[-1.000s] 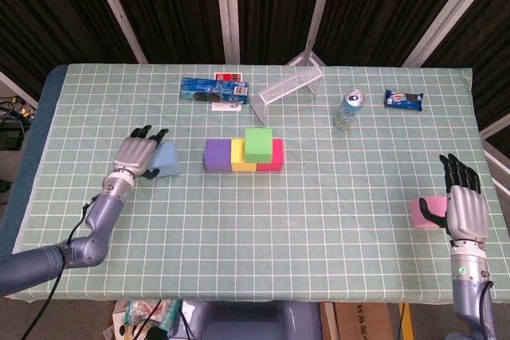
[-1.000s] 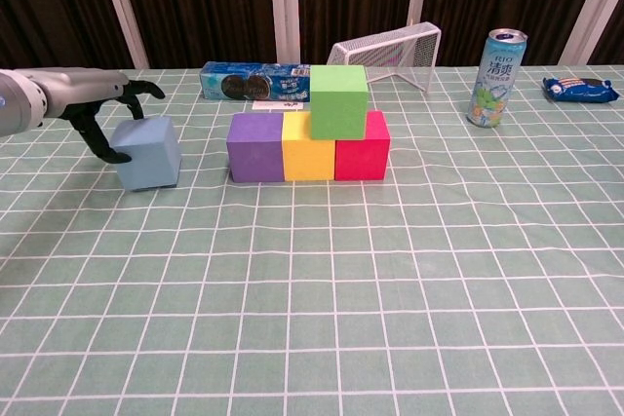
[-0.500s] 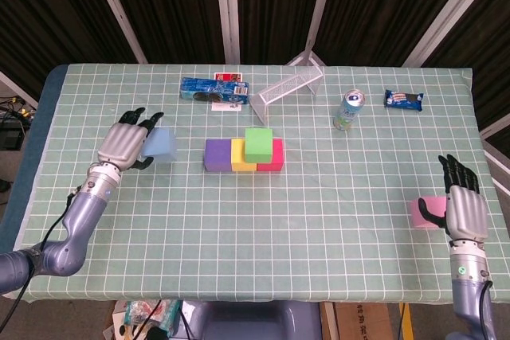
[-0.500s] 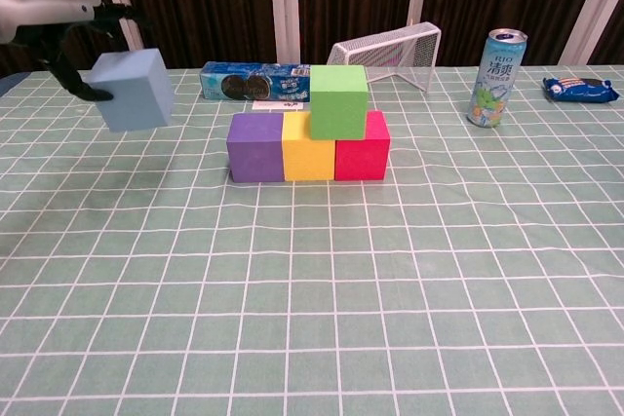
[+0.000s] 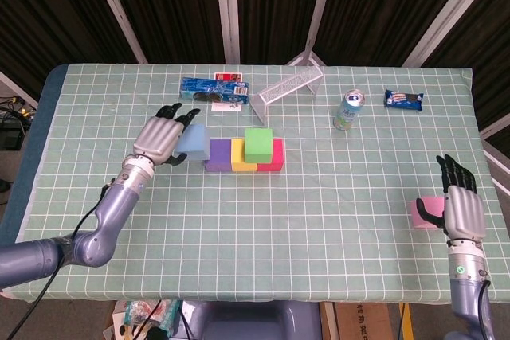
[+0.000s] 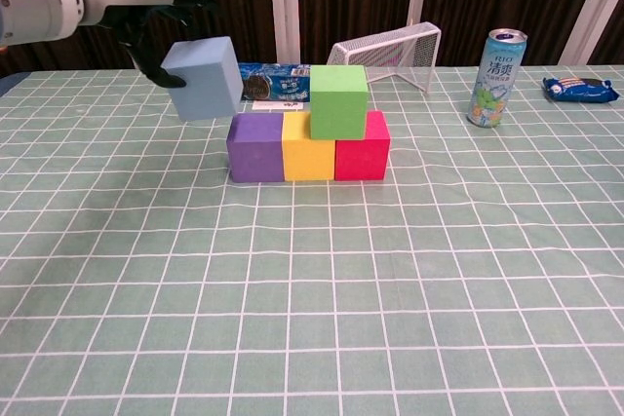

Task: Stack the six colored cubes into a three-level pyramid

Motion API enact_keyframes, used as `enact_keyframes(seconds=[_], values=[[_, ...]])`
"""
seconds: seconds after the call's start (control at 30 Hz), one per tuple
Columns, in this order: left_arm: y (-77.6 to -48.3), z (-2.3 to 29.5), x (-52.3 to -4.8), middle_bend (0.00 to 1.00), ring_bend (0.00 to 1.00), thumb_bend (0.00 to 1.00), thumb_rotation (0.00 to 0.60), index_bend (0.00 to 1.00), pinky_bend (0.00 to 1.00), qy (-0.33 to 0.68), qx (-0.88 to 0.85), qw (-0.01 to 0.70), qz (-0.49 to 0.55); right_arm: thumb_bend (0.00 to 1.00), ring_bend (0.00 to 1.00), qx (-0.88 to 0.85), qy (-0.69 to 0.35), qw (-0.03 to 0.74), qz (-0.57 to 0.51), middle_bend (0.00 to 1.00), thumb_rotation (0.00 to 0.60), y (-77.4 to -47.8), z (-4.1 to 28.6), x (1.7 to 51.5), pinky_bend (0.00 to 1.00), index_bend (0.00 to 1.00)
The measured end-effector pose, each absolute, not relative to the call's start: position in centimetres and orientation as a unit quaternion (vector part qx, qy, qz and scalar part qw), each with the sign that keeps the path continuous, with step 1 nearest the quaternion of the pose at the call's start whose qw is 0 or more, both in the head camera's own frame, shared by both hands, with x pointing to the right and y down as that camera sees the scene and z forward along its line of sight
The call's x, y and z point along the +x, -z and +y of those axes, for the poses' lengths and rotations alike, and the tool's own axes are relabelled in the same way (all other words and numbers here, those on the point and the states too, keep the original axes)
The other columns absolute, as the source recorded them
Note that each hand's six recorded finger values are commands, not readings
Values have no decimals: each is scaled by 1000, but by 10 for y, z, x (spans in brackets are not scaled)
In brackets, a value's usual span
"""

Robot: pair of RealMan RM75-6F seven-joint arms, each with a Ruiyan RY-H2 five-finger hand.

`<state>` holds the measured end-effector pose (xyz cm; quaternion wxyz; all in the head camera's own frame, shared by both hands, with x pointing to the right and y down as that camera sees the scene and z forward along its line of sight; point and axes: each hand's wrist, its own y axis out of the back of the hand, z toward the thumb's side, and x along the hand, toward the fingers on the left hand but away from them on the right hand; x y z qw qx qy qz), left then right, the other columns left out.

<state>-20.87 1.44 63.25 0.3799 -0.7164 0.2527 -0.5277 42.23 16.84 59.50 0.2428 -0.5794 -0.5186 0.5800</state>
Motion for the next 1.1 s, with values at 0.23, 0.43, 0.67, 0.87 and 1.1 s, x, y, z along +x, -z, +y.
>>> enact_keyframes(seconds=[0.23,0.43,0.67,0.87,1.1], values=[[-637,10,-181,289,14,420,600,24,97,535,-716,378,242,384,0,-580,-581,233,-522,0,600,-596,169,425,0,0],[-637,7,-164,290,14,420,600,24,97,544,-710,382,232,383,0,-578,-582,221,-527,0,600,-596,169,430,0,0],[-640,5,-148,291,14,420,600,24,97,548,-706,387,227,384,0,-580,-582,211,-529,0,600,-598,169,431,0,0],[-644,5,-142,292,14,420,600,24,97,552,-703,389,224,384,0,-581,-583,208,-529,0,600,-598,168,432,0,0],[-649,5,-143,293,14,420,600,24,97,556,-701,385,224,384,0,-582,-583,206,-529,0,600,-599,169,431,0,0]])
